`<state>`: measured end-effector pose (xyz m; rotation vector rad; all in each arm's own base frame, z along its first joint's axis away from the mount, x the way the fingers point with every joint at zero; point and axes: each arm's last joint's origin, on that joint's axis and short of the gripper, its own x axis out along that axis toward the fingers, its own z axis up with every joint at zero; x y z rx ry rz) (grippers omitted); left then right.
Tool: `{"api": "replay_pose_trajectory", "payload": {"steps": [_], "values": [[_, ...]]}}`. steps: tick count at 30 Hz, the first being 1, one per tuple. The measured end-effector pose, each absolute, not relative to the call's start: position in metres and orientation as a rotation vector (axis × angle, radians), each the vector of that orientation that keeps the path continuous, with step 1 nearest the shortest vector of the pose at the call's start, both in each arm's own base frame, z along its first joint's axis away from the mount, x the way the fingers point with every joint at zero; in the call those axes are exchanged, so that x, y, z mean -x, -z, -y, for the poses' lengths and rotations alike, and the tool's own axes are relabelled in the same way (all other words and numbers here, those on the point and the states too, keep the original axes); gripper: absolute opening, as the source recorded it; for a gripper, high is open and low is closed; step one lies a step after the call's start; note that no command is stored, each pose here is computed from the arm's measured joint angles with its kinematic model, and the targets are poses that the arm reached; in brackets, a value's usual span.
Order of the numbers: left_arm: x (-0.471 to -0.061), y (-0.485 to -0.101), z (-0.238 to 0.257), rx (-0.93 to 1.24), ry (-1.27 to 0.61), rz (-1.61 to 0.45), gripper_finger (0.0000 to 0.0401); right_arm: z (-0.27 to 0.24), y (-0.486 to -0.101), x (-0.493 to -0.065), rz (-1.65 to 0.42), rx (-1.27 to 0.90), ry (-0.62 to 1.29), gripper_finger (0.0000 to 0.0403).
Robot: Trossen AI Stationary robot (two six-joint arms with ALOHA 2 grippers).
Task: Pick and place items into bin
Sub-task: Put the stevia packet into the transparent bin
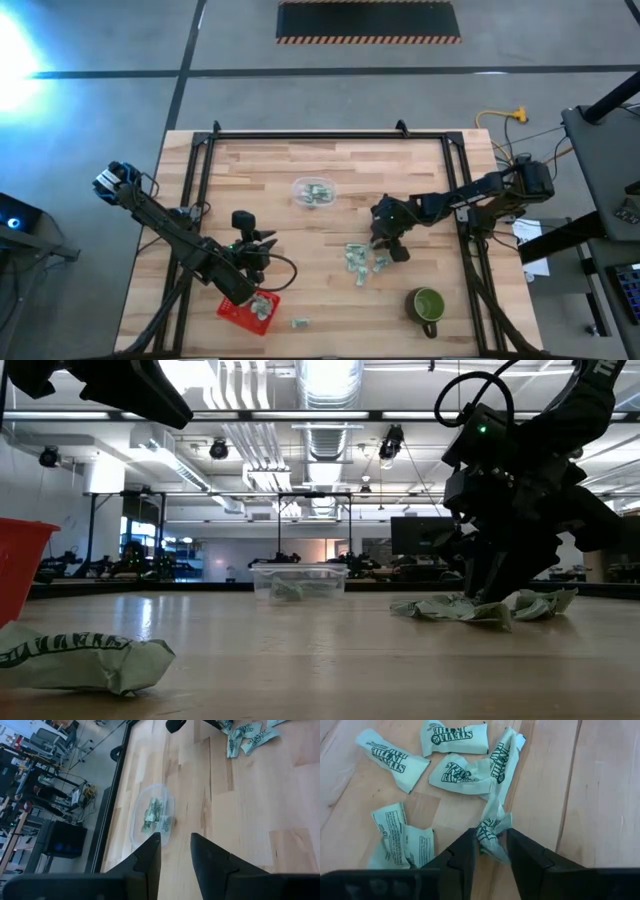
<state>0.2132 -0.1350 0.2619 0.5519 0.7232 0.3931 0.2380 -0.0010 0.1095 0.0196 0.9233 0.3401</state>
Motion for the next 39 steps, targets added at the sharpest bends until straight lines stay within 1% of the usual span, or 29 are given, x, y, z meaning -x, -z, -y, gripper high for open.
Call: {"api": "replay_pose_trajectory", "payload": {"steps": [6, 8, 16, 20, 23, 26, 29, 32, 35, 39], "values": [[-0.213, -0.262, 0.135, -0.552, -0.393, -0.724, 0.0089, 0.001, -0.11, -0.237, -0.92, 0.005, -0.354, 0.0029], [-0.213, -0.261, 0.135, -0.555, -0.392, -0.725, 0.0089, 0.001, -0.11, -0.237, -0.916, 0.016, -0.359, 0.0015], [-0.213, -0.261, 0.135, -0.556, -0.392, -0.725, 0.0089, 0.004, -0.123, -0.248, -0.889, 0.066, -0.348, 0.0015], [-0.213, -0.261, 0.135, -0.557, -0.393, -0.725, 0.0089, 0.01, -0.143, -0.259, -0.866, 0.161, -0.257, 0.0015], [-0.213, -0.261, 0.135, -0.559, -0.393, -0.727, 0.0089, 0.018, -0.159, -0.268, -0.808, 0.261, -0.174, 0.0015], [-0.213, -0.261, 0.135, -0.559, -0.392, -0.727, 0.0089, 0.027, -0.176, -0.281, -0.699, 0.319, -0.135, 0.0015], [-0.213, -0.261, 0.135, -0.559, -0.392, -0.727, 0.0089, 0.037, -0.191, -0.293, -0.585, 0.358, -0.091, 0.0015], [-0.213, -0.261, 0.135, -0.556, -0.392, -0.725, 0.0089, 0.048, -0.199, -0.302, -0.54, 0.364, -0.05, 0.0015], [-0.213, -0.261, 0.135, -0.555, -0.392, -0.724, 0.0089, 0.058, -0.198, -0.309, -0.543, 0.355, -0.026, 0.0015], [-0.213, -0.261, 0.135, -0.559, -0.392, -0.725, 0.0089, 0.071, -0.187, -0.321, -0.559, 0.34, -0.009, 0.0015]]}}
